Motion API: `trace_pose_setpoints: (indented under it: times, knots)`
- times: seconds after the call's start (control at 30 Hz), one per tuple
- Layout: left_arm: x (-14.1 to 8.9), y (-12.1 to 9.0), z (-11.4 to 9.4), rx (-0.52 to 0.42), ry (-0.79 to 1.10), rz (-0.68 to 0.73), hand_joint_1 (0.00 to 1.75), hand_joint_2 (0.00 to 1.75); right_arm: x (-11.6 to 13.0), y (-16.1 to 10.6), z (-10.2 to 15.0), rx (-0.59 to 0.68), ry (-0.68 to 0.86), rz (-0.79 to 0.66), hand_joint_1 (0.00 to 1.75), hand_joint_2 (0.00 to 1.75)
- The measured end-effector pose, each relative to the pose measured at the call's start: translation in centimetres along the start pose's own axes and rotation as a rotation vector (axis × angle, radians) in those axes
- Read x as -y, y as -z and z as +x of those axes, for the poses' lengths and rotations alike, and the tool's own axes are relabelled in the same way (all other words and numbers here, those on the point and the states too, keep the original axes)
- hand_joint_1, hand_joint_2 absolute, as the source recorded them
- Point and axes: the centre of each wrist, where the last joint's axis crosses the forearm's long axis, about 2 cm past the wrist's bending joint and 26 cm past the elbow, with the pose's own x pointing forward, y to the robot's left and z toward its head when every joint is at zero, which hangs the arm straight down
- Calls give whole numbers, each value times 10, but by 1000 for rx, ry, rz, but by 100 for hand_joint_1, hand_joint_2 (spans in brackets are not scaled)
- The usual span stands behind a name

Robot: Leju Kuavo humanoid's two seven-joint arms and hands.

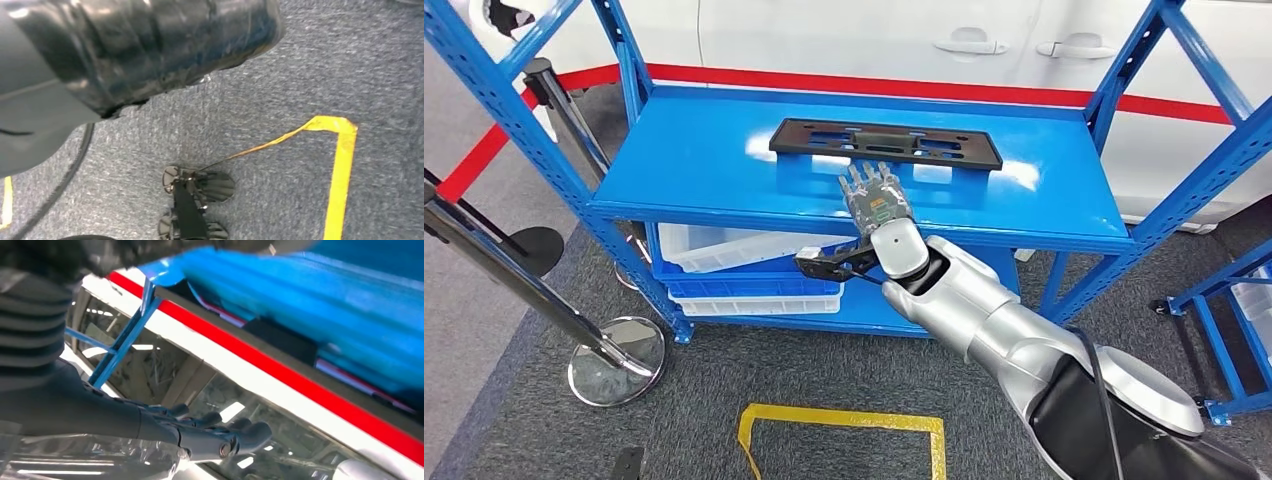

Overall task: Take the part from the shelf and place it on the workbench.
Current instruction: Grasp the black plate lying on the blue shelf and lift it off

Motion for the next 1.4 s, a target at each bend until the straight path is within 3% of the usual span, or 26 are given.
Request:
trace_pose_setpoints:
  times: [1.4]
  knots:
    - [2, -1, -1, 17, 4, -12, 0, 0, -9, 2, -10, -11, -2, 29, 0, 0]
